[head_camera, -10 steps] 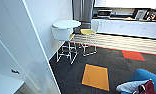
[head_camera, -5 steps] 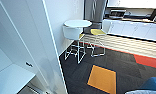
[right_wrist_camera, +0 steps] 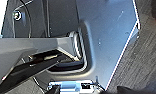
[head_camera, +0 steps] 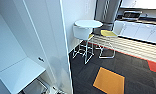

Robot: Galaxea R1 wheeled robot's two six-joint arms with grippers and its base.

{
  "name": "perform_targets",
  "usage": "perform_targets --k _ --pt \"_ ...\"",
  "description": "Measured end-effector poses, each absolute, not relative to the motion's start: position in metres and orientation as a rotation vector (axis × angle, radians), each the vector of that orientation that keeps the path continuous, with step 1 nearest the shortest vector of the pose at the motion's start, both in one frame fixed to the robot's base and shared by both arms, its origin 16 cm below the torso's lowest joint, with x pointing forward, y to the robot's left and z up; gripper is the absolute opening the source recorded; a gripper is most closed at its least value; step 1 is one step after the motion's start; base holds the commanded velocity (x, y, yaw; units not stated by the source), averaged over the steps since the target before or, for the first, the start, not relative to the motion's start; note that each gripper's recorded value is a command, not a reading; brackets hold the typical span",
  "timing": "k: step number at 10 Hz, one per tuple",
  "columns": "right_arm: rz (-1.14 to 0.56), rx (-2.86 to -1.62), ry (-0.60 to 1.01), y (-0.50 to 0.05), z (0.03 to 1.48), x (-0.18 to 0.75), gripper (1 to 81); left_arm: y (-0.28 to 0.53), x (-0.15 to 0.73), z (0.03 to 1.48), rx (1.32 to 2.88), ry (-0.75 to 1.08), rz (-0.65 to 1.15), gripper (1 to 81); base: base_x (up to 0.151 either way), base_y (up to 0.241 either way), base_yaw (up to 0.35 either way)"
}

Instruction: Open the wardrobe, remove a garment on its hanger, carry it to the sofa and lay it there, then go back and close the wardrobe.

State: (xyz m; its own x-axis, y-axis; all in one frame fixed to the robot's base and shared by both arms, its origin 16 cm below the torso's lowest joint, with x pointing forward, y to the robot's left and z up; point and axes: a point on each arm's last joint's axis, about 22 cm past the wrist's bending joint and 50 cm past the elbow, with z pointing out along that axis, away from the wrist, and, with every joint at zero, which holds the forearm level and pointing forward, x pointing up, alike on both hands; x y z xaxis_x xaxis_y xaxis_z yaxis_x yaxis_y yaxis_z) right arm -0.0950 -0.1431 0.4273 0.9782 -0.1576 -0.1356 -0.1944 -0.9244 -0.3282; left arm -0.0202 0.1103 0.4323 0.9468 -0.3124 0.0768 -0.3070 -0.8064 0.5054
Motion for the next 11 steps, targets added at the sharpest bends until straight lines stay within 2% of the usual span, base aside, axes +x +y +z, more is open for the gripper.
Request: perform_targets --k 11 --pt "0.151 -2.782 0.253 -0.1454 0.4267 -0.0935 81.1 0.1091 -0.021 0.4325 2.566 -0.444 -0.014 81.1 0.0 0.0 0.289"
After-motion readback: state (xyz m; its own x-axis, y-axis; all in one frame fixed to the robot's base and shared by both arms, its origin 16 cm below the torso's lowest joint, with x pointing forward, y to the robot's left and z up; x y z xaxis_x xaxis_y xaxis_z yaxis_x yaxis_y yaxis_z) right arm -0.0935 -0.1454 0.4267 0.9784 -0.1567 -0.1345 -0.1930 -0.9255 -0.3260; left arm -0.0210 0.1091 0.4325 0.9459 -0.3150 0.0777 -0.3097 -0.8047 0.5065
